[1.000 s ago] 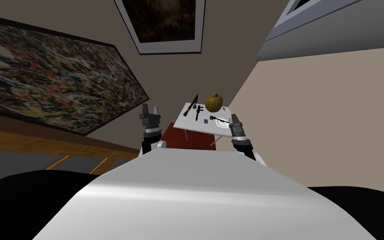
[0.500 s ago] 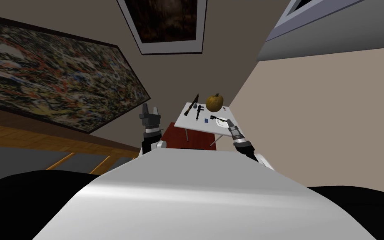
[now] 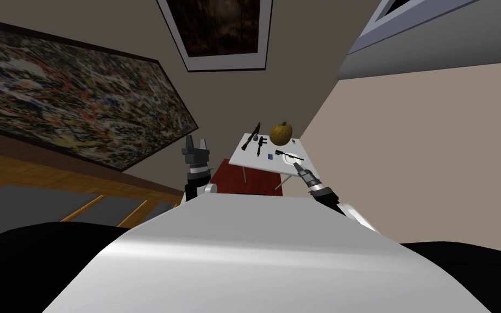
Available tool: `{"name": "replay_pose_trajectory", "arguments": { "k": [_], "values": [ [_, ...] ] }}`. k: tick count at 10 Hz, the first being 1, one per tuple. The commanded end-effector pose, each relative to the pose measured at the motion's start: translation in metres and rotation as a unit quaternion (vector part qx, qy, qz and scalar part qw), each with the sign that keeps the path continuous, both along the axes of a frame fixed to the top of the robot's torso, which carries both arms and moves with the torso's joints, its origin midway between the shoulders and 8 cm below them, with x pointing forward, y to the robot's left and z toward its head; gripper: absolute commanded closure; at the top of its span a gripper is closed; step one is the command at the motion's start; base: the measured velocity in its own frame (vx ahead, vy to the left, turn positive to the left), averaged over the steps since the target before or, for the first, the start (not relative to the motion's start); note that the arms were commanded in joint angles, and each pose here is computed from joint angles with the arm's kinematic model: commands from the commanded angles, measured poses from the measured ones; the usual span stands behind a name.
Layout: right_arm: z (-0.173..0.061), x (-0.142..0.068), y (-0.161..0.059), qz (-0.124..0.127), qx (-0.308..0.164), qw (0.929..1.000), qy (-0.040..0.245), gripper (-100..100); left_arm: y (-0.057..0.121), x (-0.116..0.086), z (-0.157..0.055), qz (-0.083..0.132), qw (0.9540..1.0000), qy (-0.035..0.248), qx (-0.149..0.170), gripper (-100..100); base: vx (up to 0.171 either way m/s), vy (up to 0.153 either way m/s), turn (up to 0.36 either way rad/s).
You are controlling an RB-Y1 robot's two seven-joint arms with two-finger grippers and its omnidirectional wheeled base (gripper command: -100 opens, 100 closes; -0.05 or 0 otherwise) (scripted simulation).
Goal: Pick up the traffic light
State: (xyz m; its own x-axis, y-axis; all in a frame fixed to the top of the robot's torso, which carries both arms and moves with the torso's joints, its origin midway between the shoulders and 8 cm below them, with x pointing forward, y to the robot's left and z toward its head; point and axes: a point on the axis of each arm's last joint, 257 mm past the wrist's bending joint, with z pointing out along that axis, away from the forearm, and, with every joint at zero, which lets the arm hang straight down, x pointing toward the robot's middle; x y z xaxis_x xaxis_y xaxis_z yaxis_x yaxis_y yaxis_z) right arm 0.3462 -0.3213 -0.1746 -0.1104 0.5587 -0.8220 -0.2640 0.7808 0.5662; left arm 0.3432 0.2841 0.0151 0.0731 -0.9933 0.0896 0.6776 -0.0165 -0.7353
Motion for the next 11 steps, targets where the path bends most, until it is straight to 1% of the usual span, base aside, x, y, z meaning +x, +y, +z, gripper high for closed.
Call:
{"name": "replay_pose_trajectory", "arguments": {
  "k": [1, 2, 3, 4, 5, 6, 7, 8, 9, 10, 11],
  "values": [
    [-0.027, -0.005, -0.014, 0.000, -0.051, 0.9982, 0.031, -100, 0.000, 0.000, 0.000, 0.000, 1.0000, 0.000, 0.000, 0, -0.034, 0.018, 0.032],
    [-0.026, -0.005, -0.014, 0.010, -0.064, 0.9973, 0.034, -100, 0.000, 0.000, 0.000, 0.000, 1.0000, 0.000, 0.000, 0, -0.026, 0.016, 0.023],
    [-0.048, -0.012, -0.029, 0.009, -0.103, 0.9928, 0.061, -100, 0.000, 0.000, 0.000, 0.000, 1.0000, 0.000, 0.000, 0, -0.027, 0.019, 0.055],
    [-0.047, -0.012, -0.030, 0.015, -0.112, 0.9916, 0.062, -100, 0.000, 0.000, 0.000, 0.000, 1.0000, 0.000, 0.000, 0, -0.021, 0.015, 0.018],
    [-0.066, -0.021, -0.044, 0.015, -0.149, 0.9850, 0.086, -100, 0.000, 0.000, 0.000, 0.000, 1.0000, 0.000, 0.000, 0, -0.026, 0.023, 0.056],
    [-0.067, -0.020, -0.048, 0.024, -0.163, 0.9821, 0.091, -100, 0.000, 0.000, 0.000, 0.000, 1.0000, 0.000, 0.000, 0, -0.025, 0.019, 0.027],
    [-0.087, -0.031, -0.066, 0.023, -0.199, 0.9727, 0.117, -100, 0.000, 0.000, 0.000, 0.000, 1.0000, 0.000, 0.000, 0, -0.030, 0.023, 0.069],
    [-0.085, -0.030, -0.067, 0.033, -0.213, 0.9693, 0.119, -100, 0.000, 0.000, 0.000, 0.000, 1.0000, 0.000, 0.000, 0, -0.022, 0.016, 0.040],
    [-0.104, -0.042, -0.087, 0.034, -0.247, 0.9576, 0.144, -100, 0.000, 0.000, 0.000, 0.000, 1.0000, 0.000, 0.000, 0, -0.026, 0.024, 0.071],
    [-0.102, -0.041, -0.088, 0.042, -0.258, 0.9542, 0.146, -100, 0.000, 0.000, 0.000, 0.000, 1.0000, 0.000, 0.000, 0, -0.027, 0.023, 0.052],
    [-0.101, -0.040, -0.089, 0.044, -0.261, 0.9533, 0.146, -100, 0.000, 0.000, 0.000, 0.000, 1.0000, 0.000, 0.000, 0, -0.012, 0.011, 0.002]
  ]
}}
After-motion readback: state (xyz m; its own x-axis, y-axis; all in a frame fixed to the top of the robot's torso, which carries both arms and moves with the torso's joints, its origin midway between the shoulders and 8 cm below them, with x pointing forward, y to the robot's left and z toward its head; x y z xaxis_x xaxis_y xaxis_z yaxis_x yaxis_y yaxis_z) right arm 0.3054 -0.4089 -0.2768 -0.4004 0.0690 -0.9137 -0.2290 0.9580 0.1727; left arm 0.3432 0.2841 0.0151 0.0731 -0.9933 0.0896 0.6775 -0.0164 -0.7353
